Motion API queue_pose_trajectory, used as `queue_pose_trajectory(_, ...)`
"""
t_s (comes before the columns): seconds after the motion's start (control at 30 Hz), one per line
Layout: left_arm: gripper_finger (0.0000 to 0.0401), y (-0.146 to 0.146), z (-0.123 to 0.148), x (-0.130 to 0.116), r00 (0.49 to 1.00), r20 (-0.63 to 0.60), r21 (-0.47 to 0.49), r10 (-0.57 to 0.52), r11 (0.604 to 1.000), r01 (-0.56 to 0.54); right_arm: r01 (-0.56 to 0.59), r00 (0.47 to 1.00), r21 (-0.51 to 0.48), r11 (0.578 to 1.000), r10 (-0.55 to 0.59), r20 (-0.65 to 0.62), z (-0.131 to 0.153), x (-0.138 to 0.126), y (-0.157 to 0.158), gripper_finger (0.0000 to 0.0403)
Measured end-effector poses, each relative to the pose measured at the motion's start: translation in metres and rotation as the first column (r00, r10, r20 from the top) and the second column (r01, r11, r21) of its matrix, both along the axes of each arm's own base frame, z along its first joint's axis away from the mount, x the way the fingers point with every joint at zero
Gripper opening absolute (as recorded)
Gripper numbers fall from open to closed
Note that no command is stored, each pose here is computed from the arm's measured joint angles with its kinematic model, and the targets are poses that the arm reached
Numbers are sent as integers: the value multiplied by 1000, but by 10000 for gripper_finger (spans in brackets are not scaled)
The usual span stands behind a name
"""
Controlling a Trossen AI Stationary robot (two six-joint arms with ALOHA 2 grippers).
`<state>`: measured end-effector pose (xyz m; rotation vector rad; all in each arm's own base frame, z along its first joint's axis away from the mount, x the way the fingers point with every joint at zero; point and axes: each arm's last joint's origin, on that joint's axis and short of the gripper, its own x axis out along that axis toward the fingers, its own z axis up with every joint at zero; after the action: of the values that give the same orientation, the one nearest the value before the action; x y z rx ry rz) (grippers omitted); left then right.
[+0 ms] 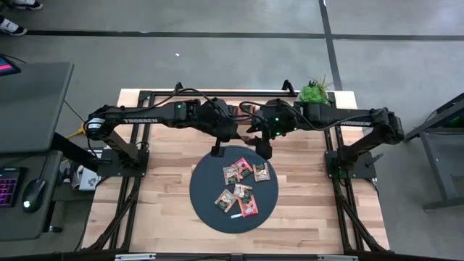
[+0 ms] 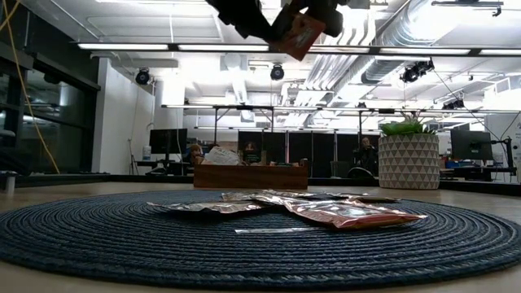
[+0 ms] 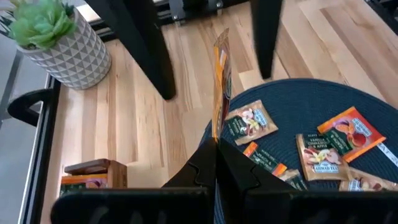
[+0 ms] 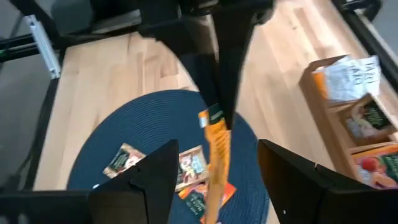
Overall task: Pick & Place Tea
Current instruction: Put the orange tea bag into the right section of the wooden organizer
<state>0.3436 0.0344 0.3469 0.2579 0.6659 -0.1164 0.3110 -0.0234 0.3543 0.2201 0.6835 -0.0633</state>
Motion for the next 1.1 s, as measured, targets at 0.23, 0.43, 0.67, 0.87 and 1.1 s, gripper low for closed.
queue_pose_trajectory(0.23,0,0,0,0,1000,-4,13,-11,1000,11,3,1000,-8,1000,-3,18,2,0,-1,154)
queue_pose_trajectory(0.43,0,0,0,0,1000,-4,12,-11,1000,11,-7,1000,-15,1000,7,18,2,0,-1,69)
queue_pose_trajectory(0.67,1,0,-1,-1,1000,-12,10,-12,1000,12,-8,999,-52,999,11,50,5,2,-1,6)
queue_pose_trajectory(0.87,1,1,-1,-1,1000,-16,55,-25,998,26,23,999,-81,996,-20,39,4,1,-3,2)
queue_pose_trajectory(1.1,45,6,-7,-7,988,-98,175,122,979,-104,94,995,-117,989,-98,-28,-15,-1,-5,1)
